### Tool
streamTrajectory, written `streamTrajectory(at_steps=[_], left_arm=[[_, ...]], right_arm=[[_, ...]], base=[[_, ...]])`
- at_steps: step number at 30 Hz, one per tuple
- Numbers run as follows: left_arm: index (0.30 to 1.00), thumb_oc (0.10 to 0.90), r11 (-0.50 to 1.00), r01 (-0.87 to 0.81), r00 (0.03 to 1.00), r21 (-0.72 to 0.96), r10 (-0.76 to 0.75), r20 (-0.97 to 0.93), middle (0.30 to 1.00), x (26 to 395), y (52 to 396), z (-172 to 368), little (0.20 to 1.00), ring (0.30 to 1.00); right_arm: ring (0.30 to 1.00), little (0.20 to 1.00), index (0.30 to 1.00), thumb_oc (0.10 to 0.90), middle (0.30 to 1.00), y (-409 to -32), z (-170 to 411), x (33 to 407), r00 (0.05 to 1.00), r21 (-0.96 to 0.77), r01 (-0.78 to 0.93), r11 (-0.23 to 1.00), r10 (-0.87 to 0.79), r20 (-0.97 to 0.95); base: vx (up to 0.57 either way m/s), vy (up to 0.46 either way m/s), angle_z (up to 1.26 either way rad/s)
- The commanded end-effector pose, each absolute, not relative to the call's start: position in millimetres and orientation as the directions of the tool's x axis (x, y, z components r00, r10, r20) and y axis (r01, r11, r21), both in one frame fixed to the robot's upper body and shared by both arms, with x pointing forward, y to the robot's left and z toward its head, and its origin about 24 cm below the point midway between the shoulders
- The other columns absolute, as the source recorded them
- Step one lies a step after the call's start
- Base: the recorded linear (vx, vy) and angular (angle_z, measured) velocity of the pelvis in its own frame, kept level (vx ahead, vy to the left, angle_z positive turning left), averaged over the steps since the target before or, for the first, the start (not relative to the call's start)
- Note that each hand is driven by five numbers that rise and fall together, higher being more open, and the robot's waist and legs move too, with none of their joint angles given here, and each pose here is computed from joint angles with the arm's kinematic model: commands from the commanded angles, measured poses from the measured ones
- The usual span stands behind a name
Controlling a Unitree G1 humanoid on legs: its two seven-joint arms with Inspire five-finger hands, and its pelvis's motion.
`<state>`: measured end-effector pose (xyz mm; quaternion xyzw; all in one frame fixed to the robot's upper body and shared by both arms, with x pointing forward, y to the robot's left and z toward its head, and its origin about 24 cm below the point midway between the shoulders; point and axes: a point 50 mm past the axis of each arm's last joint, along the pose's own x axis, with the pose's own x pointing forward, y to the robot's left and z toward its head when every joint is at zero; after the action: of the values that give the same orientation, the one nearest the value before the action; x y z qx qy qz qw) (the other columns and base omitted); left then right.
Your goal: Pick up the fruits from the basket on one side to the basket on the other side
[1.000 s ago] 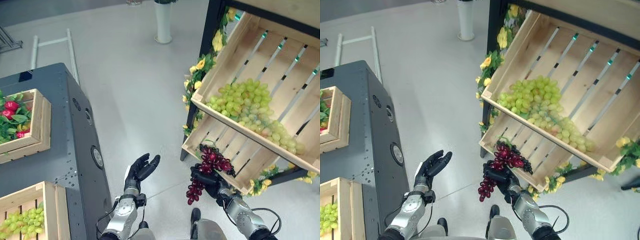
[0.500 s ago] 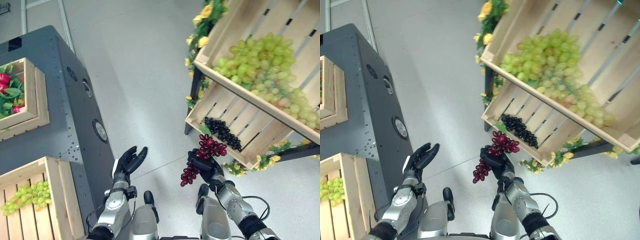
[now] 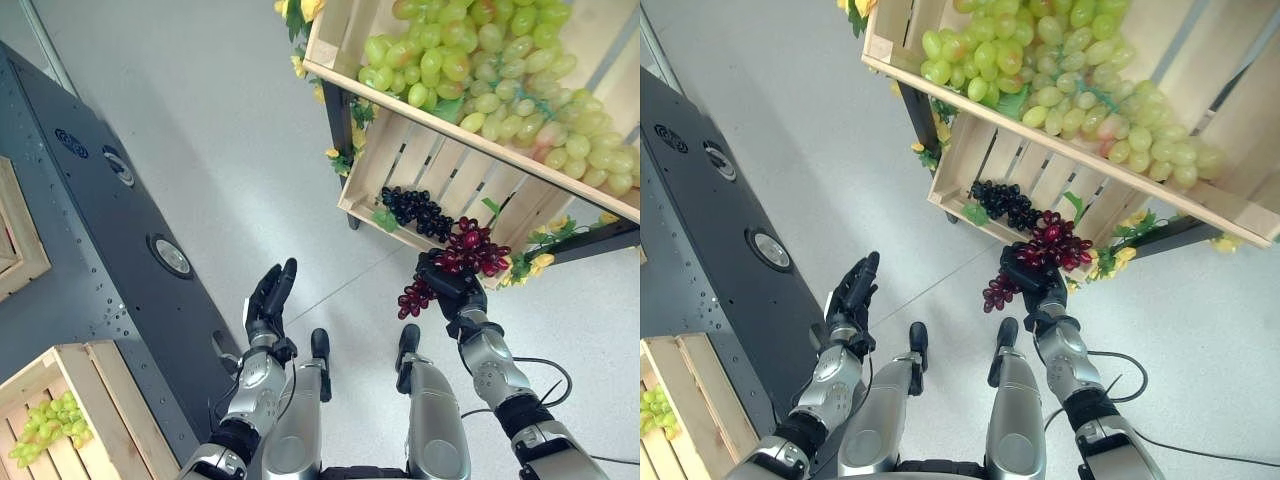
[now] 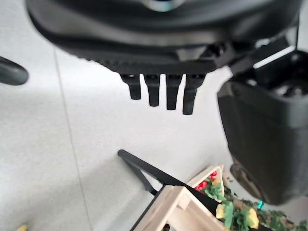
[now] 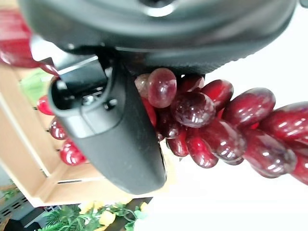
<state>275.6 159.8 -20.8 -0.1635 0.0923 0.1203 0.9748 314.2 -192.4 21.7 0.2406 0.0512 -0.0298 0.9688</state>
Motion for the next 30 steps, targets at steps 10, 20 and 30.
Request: streamTrajectory(at_steps=[10,20,30], left_arm=[[0.900,0.800,0.944,-0.173,0.984,-0.281,0.150,-0.100,0.900,264,162,-5,0.900,0.900],[0.900,0.800,0.961,-0.119,0.991,-0.250,0.101,-0.085,0.900,262,162,-1,0.900,0.900],[0.900,0.800,0.964,-0.105,0.991,-0.245,0.082,-0.102,0.900,256,166,-6,0.900,0.900]], right_arm=[[0.300,0.300,0.300,0.400,0.300,-248,175,352,0.879,0.407,-0.009,0.914,-0.186,0.438],[0.300,0.300,0.300,0.400,0.300,-296,253,368,0.813,0.414,0.180,0.892,-0.372,0.447],[0.300,0.300,0.300,0.400,0.300,-375,258,354,0.752,-0.214,0.658,0.722,-0.623,0.214]], base=[[0.02,-0.019,0.07],[0.02,-0.019,0.03],[0.03,-0.004,0.06]])
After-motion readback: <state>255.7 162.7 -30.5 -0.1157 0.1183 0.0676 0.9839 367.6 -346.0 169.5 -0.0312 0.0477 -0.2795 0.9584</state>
